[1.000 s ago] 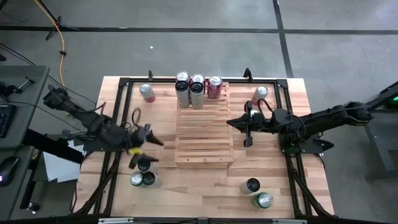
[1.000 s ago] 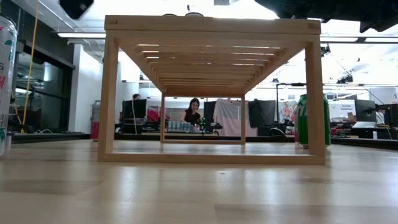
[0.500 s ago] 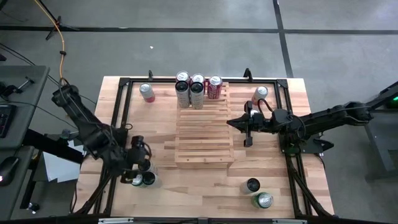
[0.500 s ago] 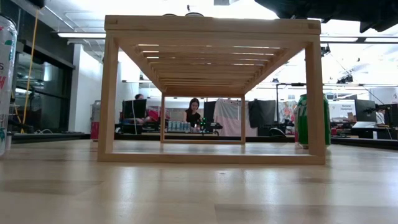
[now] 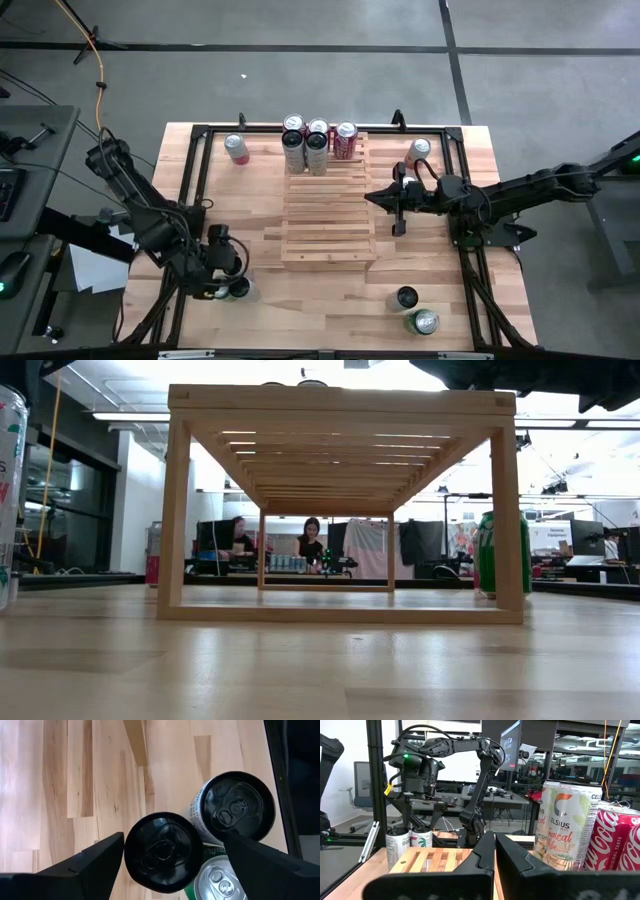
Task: Place canned beverage on shelf
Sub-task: Align the bottom left peach vibe celsius soda can with the other tropical celsius soda can on the shelf
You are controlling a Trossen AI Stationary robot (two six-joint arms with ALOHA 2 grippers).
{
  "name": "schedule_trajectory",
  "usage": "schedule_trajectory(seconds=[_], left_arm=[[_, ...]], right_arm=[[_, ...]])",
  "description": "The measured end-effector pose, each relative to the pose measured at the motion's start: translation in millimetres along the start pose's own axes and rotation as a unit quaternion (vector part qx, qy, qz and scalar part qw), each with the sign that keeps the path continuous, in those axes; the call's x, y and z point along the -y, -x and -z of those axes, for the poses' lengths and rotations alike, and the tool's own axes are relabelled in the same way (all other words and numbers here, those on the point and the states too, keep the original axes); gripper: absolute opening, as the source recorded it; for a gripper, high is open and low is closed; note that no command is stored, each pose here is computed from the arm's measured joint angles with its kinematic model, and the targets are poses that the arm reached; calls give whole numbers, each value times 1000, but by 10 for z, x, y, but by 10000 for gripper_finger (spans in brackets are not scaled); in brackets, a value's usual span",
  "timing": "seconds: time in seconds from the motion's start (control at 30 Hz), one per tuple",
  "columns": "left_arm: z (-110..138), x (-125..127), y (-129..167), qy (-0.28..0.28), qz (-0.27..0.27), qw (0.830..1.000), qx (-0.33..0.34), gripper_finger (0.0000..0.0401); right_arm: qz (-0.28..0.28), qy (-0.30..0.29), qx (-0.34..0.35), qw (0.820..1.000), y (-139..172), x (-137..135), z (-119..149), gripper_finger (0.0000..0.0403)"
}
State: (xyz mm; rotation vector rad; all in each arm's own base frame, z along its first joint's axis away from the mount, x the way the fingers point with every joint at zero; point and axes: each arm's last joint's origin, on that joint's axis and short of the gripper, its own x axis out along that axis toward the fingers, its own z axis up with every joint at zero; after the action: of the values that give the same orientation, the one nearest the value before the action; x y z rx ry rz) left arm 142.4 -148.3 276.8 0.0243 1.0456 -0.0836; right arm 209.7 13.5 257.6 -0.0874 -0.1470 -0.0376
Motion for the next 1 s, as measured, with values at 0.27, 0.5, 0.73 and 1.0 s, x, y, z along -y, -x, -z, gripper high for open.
schedule_trajectory(seconds=[0.27, 0.5, 0.73, 1.0], left_arm=[[5, 2, -31, 5, -13, 1000, -11, 335], [20, -13, -10, 21, -6, 1000, -19, 335], [52, -84, 82, 24, 2, 1000, -10, 335], [47, -120, 138, 25, -3, 1000, 14, 335]], right_arm=[[0, 0, 0, 1000, 0, 0, 0, 0], [0, 0, 0, 1000, 0, 0, 1, 0], [0, 0, 0, 1000, 0, 0, 0, 0], [0, 0, -1, 1000, 0, 0, 2, 0]])
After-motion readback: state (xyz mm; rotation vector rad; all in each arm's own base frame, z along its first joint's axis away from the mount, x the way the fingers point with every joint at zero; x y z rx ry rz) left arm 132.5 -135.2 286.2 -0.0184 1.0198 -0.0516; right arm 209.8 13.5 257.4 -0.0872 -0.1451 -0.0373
